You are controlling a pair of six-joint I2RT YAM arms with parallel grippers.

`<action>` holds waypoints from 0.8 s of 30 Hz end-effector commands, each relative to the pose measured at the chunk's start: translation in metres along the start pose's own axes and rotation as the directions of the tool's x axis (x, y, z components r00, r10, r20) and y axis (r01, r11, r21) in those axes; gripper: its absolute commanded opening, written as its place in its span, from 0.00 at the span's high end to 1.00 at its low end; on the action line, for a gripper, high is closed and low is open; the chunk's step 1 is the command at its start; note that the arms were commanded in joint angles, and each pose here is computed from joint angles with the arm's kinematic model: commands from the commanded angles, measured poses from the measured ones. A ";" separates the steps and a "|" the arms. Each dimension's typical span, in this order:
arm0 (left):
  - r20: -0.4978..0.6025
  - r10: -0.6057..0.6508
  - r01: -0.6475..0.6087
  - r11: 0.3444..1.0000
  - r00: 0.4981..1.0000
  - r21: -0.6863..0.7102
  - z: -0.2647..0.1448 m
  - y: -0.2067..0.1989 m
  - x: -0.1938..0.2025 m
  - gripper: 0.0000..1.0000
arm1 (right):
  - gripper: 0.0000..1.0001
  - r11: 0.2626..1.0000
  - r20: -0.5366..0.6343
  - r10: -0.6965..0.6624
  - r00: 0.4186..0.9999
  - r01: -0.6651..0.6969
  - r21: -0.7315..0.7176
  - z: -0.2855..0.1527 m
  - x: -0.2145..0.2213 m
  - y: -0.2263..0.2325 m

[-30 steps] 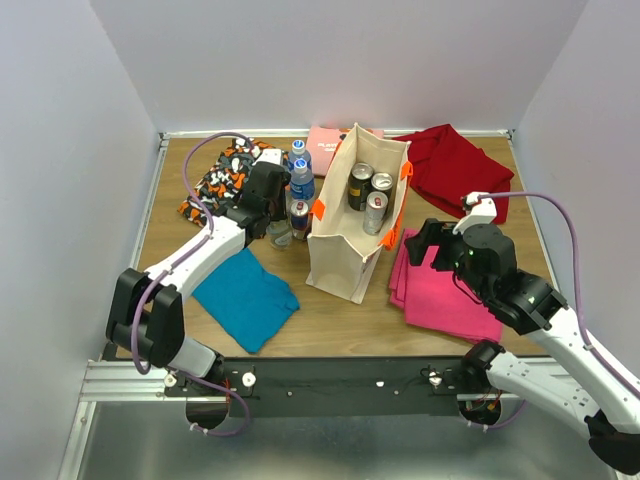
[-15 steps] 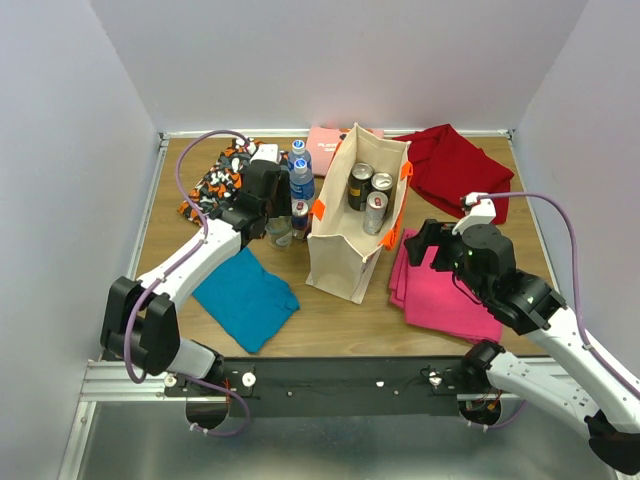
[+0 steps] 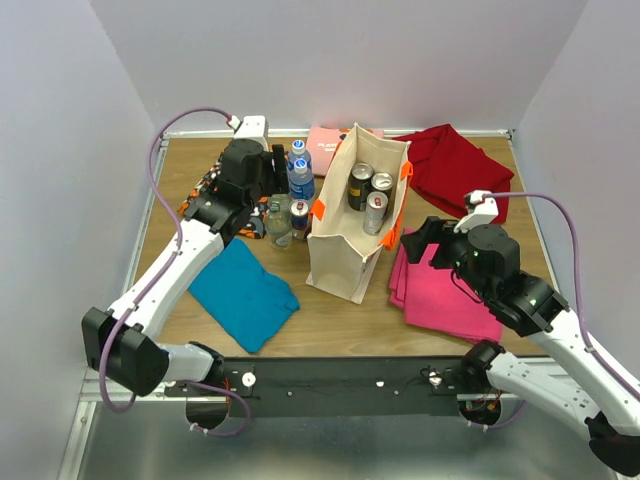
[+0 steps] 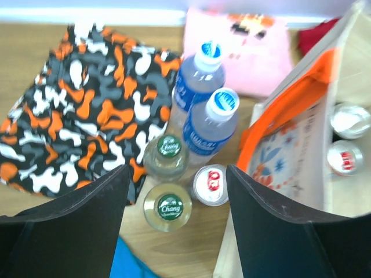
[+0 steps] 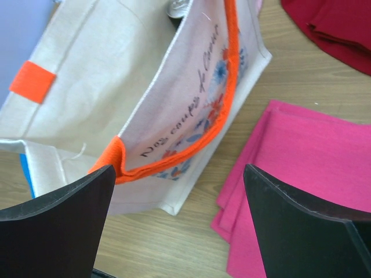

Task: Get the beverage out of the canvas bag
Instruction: Place the drink at the center of the board, then take out the drink from the canvas bag.

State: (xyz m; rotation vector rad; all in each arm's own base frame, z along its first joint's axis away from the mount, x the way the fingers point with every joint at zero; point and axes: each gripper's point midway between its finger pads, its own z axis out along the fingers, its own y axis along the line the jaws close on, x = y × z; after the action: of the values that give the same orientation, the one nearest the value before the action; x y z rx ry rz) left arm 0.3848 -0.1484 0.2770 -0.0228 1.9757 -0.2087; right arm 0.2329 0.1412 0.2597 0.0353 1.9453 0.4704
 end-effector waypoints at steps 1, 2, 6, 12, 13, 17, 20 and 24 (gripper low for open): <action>0.048 0.034 -0.042 0.985 0.998 0.168 -0.033 -0.028 -0.040 0.22 | 0.00 0.995 0.016 0.045 0.999 -0.043 -0.088 0.009 -0.014 0.026; 0.041 0.041 -0.049 0.980 0.998 0.195 -0.034 -0.033 -0.042 0.22 | 0.00 0.995 0.007 0.041 0.999 -0.040 -0.092 0.012 -0.016 0.030; 0.018 0.087 -0.087 0.928 0.996 0.362 -0.053 -0.067 -0.057 0.22 | 0.00 0.996 -0.017 0.063 0.998 -0.064 -0.070 0.030 -0.017 0.037; -0.020 0.203 -0.166 0.849 0.979 0.502 -0.066 -0.111 -0.048 0.21 | 0.00 0.992 -0.022 0.107 0.994 -0.108 -0.062 0.055 -0.018 0.048; -0.023 0.220 -0.178 0.839 0.975 0.514 -0.068 -0.117 -0.045 0.21 | 0.00 0.992 -0.019 0.110 0.994 -0.111 -0.064 0.056 -0.022 0.051; -0.058 0.291 -0.212 0.804 0.955 0.555 -0.065 -0.144 -0.024 0.21 | 0.02 0.993 -0.027 0.111 0.993 -0.112 -0.029 0.057 -0.020 0.045; -0.071 0.321 -0.220 0.779 0.945 0.588 -0.064 -0.163 -0.009 0.22 | 0.05 0.993 -0.016 0.118 0.993 -0.118 -0.006 0.052 -0.017 0.037; -0.086 0.319 -0.209 0.779 0.944 0.592 -0.056 -0.173 -0.002 0.22 | 0.09 0.992 -0.028 0.128 0.991 -0.127 0.019 0.044 -0.008 0.027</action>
State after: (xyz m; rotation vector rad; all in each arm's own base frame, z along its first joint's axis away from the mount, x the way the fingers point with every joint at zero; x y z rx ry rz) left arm 0.3224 -0.3032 0.3275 0.6637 1.9901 -0.6197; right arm 0.2756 0.1916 0.2598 0.1001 1.9987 0.5604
